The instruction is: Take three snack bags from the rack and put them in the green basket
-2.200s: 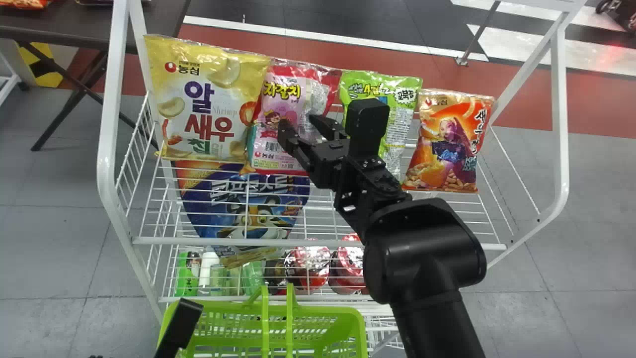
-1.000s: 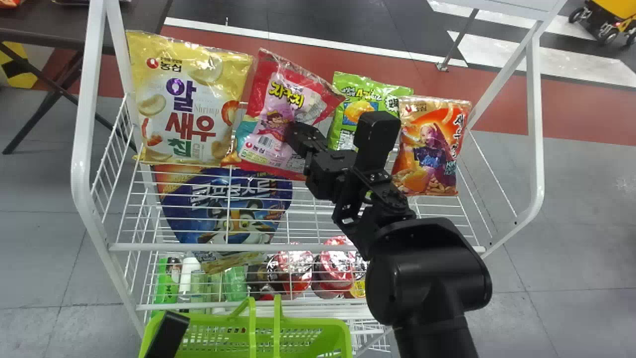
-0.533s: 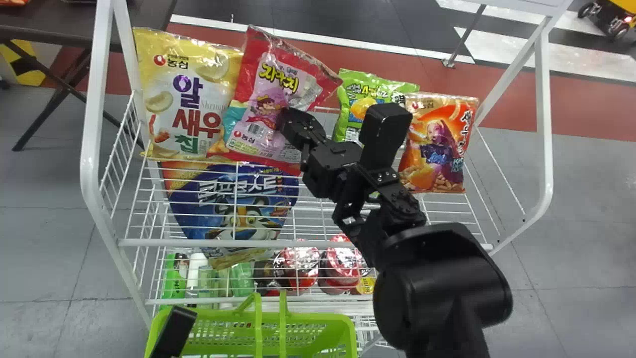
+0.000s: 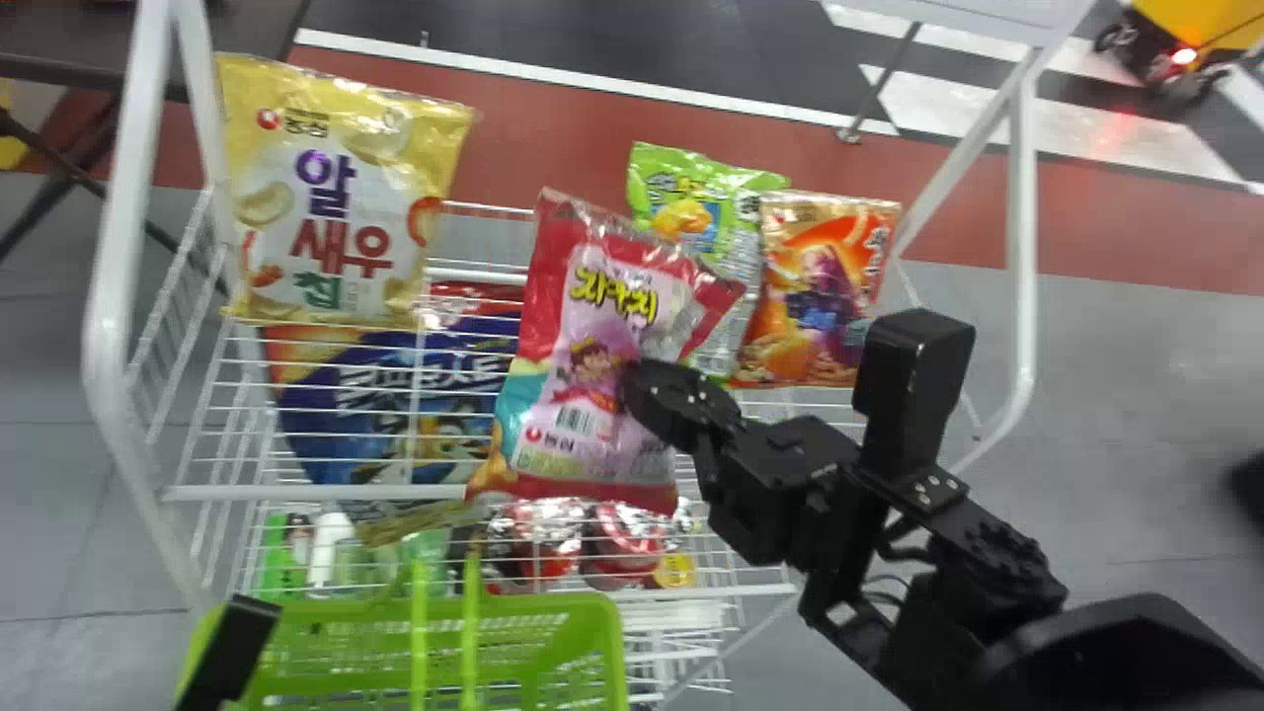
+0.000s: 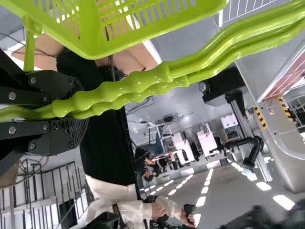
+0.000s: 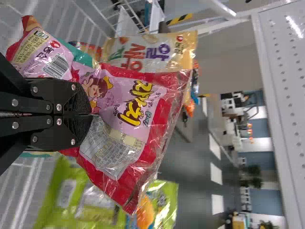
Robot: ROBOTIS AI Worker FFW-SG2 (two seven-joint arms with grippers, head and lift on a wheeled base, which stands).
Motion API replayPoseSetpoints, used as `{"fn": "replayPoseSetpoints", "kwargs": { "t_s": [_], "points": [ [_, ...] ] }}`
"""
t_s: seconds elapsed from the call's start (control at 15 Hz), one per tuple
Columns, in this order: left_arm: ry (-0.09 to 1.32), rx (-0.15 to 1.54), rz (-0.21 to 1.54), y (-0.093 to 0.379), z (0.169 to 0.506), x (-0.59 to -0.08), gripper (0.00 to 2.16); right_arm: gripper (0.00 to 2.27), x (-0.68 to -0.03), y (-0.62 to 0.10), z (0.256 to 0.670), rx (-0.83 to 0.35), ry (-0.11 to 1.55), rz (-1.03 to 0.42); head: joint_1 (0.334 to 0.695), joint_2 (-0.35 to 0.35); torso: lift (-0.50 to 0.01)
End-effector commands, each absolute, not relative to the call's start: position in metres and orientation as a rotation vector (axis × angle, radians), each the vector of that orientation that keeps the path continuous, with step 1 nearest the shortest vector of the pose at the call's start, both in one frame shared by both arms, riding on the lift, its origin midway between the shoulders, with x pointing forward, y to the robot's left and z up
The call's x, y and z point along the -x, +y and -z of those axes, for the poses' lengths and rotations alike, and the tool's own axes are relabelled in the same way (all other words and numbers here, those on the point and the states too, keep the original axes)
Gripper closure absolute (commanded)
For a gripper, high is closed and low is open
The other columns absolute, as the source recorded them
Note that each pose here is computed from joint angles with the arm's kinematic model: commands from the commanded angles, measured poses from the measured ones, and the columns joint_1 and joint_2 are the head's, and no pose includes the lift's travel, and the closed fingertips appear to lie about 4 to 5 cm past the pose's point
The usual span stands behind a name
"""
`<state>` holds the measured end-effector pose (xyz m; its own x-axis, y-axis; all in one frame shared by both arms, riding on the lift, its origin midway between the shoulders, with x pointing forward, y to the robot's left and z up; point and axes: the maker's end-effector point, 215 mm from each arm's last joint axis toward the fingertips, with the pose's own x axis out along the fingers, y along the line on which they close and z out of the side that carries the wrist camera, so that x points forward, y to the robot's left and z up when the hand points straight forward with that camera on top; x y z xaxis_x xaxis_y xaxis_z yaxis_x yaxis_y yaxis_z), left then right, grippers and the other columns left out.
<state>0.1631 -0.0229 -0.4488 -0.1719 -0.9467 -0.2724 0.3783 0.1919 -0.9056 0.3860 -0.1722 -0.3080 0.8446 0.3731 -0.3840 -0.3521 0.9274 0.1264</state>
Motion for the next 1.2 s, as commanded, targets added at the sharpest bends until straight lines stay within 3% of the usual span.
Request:
{"fn": "replayPoseSetpoints", "kwargs": {
  "t_s": [0.0,0.33,0.87,1.13],
  "points": [
    [1.187,0.655,1.321,-0.020,0.443,-0.164,1.75,1.98,-0.345,-0.205,0.322,-0.054,0.565,-0.341,0.695,-0.350,-0.015],
    [1.184,0.641,1.321,-0.022,0.431,-0.160,1.75,1.98,-0.269,-0.209,0.383,-0.191,0.875,-0.349,0.695,-0.350,-0.015],
    [1.183,0.643,1.348,-0.030,0.425,-0.152,1.75,1.98,-0.208,-0.117,0.465,-0.315,1.096,-0.572,0.695,-0.350,-0.015],
    [1.175,0.641,1.357,-0.033,0.424,-0.150,1.75,1.98,-0.189,-0.089,0.500,-0.322,1.179,-0.631,0.695,-0.350,-0.015]
  ]
}}
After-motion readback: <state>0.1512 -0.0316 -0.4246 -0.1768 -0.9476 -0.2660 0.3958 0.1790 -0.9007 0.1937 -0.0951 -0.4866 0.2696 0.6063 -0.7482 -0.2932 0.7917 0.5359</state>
